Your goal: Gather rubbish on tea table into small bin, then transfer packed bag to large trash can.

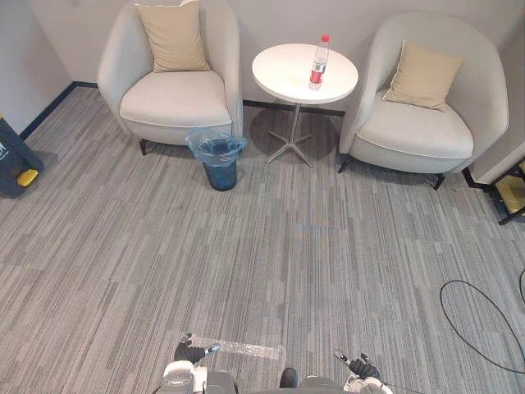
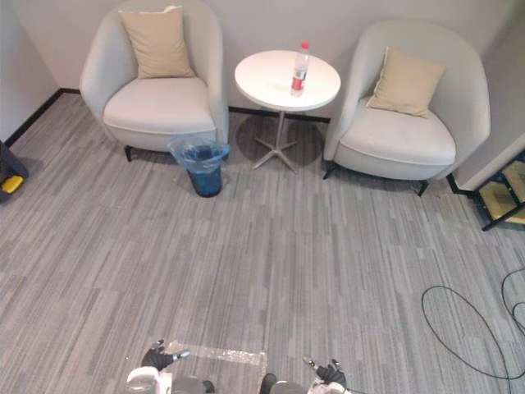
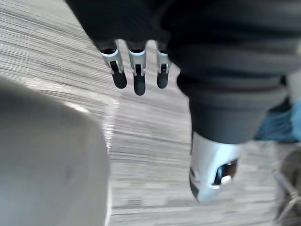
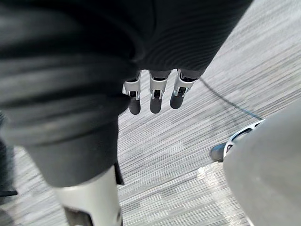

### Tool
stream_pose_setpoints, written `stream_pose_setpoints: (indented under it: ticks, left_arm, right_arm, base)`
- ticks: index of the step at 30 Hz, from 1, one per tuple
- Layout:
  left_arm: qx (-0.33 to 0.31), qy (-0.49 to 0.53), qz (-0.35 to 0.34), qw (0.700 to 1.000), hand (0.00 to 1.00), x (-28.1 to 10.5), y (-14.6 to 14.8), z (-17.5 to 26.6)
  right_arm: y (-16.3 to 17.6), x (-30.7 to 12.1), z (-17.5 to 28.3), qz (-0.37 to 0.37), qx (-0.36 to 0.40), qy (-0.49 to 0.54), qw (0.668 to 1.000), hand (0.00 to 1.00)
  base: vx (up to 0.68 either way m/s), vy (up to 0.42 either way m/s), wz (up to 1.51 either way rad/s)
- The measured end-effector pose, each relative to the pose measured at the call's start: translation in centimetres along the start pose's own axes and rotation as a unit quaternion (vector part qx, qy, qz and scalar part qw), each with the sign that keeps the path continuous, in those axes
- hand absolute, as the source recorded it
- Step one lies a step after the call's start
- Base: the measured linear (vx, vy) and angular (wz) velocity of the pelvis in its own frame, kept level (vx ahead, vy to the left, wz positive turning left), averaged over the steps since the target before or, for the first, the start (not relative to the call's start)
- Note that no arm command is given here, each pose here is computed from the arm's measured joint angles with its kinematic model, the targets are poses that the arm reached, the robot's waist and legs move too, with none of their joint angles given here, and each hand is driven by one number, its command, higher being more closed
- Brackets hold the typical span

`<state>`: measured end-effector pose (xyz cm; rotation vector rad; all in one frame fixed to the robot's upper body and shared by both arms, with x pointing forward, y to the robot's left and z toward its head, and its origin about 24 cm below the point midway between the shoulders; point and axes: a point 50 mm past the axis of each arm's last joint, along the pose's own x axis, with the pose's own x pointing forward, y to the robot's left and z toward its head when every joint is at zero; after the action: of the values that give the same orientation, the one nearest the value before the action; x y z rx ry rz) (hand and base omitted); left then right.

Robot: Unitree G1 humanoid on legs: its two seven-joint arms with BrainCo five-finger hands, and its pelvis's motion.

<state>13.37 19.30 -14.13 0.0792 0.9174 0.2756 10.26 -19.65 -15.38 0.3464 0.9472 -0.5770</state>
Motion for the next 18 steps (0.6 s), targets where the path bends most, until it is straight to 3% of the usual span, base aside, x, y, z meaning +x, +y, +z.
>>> stream_pose_setpoints:
  ticks: [12, 18]
  left_arm:
    - [0.011, 0.016, 0.005, 1.0, 0.0, 0.2, 0.7, -0.5]
    - [0.026, 0.041, -0.009, 0.999, 0.0, 0.0, -0.2, -1.4]
  right_arm:
    - [1.0, 0.1, 0.0, 0.021, -0.018, 0.004, 1.0, 0.0]
    - [0.2, 0.3, 0.8, 0.019, -0.036, -0.01, 0.999, 0.0]
  base:
    - [0.47, 0.192, -0.54]
    - [0.44, -0.032, 0.0]
